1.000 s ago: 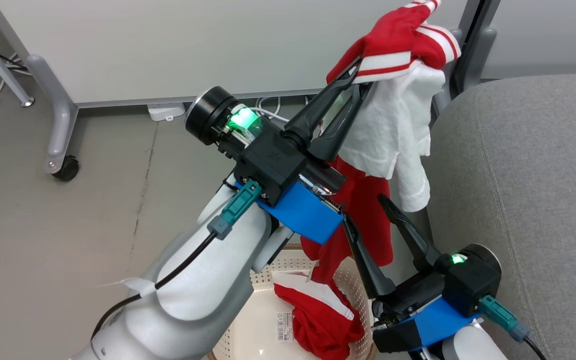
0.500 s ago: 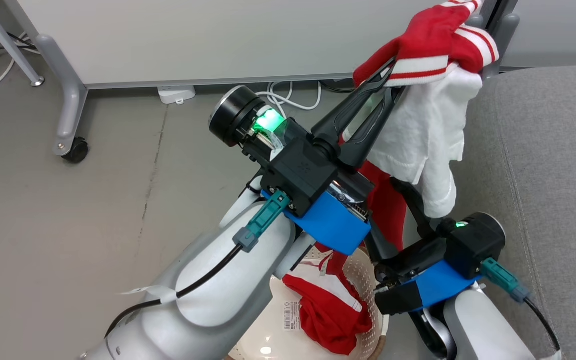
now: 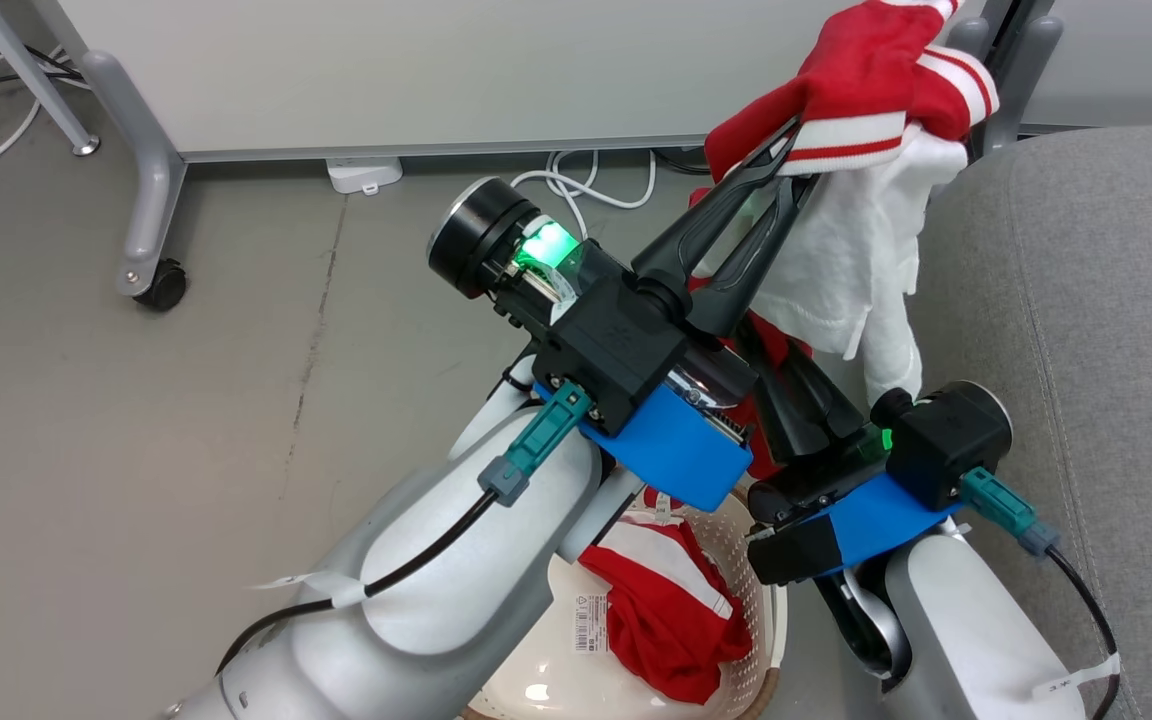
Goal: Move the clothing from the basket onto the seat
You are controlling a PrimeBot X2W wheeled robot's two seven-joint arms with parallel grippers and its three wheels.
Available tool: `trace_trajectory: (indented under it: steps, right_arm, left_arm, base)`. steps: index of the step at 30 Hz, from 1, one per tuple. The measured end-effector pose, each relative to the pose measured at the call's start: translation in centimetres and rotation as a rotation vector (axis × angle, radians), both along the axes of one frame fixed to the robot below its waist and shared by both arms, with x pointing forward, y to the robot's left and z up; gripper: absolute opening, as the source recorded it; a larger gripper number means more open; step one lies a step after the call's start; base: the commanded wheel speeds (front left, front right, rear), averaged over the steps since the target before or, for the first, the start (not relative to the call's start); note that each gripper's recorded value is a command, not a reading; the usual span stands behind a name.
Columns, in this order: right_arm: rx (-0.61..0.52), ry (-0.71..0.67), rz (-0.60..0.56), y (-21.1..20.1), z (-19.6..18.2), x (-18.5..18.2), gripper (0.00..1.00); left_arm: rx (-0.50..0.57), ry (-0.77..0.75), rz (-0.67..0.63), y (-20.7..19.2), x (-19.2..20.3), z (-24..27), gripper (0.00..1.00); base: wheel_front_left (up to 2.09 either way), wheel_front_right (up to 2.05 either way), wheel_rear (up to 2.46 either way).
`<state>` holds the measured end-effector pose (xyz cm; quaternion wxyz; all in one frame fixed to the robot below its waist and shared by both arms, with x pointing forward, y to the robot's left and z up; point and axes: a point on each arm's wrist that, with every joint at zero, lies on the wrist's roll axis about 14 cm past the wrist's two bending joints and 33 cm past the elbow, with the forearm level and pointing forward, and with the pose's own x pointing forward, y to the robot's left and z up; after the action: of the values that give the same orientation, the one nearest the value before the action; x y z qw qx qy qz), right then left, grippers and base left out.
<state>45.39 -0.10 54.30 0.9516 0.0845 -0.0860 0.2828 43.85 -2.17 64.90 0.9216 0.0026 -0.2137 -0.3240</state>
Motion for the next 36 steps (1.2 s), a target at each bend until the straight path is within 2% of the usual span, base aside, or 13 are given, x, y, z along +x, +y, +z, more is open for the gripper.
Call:
trace_trajectory:
  steps: [29,30,31,36]
  right_arm:
    - [0.007,-0.010,0.014,0.33,0.43,-0.41,0.00]
    - [0.007,-0.011,0.015,0.35,0.47,-0.43,0.00]
    - [0.008,-0.013,0.015,0.36,0.53,-0.44,0.00]
    - [0.013,-0.017,0.017,0.39,0.72,-0.49,0.00]
  left_arm:
    - [0.007,0.012,0.002,-0.02,0.25,-0.39,0.00]
    - [0.007,0.011,0.002,-0.03,0.24,-0.38,0.25]
    - [0.007,0.011,0.002,-0.03,0.24,-0.37,1.00]
    - [0.009,0.008,0.004,-0.09,0.22,-0.34,1.00]
  base:
    - [0.00,0.00,0.00]
    - [0.00,0.00,0.00]
    - [0.00,0.00,0.00]
    - [0.00,0.00,0.00]
